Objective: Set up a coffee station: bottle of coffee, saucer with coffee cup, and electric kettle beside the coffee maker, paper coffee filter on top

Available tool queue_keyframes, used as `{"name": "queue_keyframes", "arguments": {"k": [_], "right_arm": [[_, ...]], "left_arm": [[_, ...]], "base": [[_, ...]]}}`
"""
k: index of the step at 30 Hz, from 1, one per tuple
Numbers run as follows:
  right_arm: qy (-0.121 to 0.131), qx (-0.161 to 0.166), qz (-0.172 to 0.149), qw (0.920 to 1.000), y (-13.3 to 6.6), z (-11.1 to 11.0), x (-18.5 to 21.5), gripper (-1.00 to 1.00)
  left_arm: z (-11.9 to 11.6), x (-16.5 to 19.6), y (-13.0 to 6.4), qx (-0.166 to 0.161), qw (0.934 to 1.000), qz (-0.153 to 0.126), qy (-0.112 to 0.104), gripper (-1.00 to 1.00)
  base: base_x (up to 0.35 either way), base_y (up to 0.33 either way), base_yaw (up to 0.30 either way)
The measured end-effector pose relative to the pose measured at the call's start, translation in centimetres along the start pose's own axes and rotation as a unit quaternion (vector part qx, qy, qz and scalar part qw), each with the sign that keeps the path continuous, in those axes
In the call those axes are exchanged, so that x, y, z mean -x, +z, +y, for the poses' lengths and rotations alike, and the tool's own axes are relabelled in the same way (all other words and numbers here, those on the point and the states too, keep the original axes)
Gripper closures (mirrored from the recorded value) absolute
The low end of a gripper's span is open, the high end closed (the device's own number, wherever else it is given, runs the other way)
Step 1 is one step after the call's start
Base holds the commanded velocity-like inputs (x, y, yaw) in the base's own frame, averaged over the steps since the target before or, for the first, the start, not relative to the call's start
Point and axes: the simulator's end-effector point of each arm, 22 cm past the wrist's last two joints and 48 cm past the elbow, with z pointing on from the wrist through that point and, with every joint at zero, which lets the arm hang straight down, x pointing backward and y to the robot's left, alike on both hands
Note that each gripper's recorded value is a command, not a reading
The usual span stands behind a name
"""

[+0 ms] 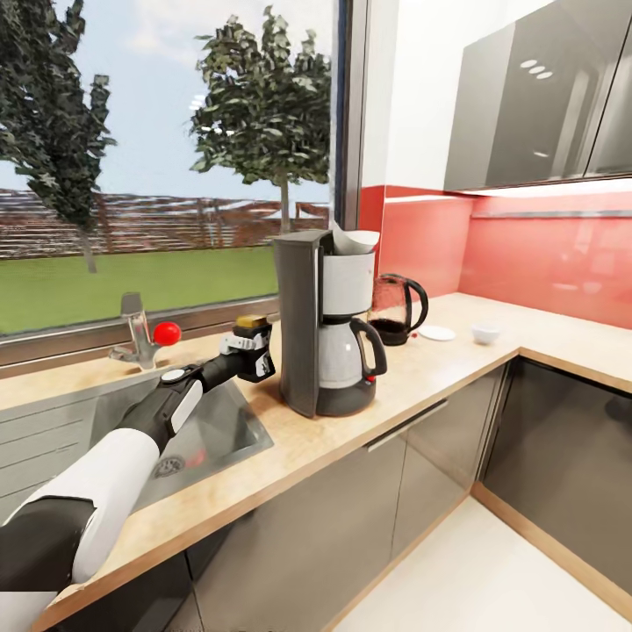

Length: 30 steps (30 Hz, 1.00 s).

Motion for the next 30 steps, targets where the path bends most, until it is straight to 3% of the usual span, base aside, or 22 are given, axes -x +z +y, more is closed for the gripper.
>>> {"name": "queue_keyframes", "arguments": {"k": [30], "right_arm": [[-0.001, -0.004, 0.001, 1.0000, 0.50, -0.35, -0.66, -1.00]], "left_arm": [[0.08, -0.80, -0.09, 0.001, 1.0000, 0.000, 0.000, 1.00]], "base": [[0.020, 0.000, 0.000]]}}
